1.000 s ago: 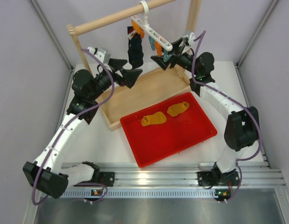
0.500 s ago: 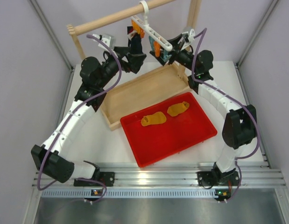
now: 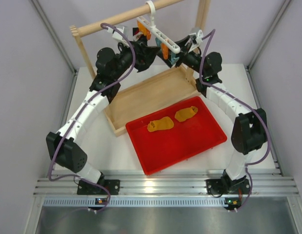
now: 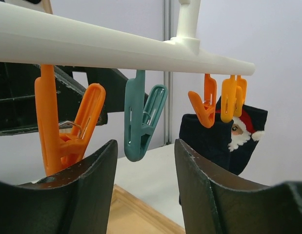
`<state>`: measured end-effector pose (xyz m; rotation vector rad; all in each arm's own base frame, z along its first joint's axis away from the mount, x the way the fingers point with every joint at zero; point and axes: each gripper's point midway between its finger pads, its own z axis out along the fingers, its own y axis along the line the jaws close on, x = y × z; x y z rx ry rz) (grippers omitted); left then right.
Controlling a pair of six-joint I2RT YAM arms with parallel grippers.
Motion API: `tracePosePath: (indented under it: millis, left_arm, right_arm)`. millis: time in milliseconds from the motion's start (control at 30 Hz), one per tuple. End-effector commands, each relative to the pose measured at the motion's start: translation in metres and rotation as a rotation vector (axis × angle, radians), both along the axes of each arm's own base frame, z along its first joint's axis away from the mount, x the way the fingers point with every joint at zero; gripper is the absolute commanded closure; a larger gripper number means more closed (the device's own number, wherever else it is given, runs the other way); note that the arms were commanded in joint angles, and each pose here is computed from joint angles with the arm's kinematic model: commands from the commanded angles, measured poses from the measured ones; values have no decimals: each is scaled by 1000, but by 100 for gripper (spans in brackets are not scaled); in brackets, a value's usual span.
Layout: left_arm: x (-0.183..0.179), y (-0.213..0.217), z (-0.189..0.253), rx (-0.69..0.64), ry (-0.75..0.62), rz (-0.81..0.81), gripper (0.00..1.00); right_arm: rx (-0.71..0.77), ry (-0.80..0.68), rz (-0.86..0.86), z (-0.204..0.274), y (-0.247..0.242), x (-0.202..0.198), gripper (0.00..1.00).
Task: Clip the socks to the hanger
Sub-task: Open the clamp at the hanger.
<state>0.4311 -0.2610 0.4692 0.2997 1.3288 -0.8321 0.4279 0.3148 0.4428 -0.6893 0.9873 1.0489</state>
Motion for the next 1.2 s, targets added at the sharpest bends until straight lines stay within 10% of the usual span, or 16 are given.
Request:
tracePosePath:
  millis: [0, 600, 1167]
  left_arm:
    - [-9, -3, 44, -91, -105, -41, 12]
    - [2, -27, 52, -144, -164, -152, 19]
    - [5, -30, 58, -213, -114, -200, 50]
  right_arm:
    - [33, -97, 30, 31, 3, -13, 50]
    - [30, -92, 43, 33, -1, -11, 50]
    - [23, -30, 19, 23, -11, -3, 50]
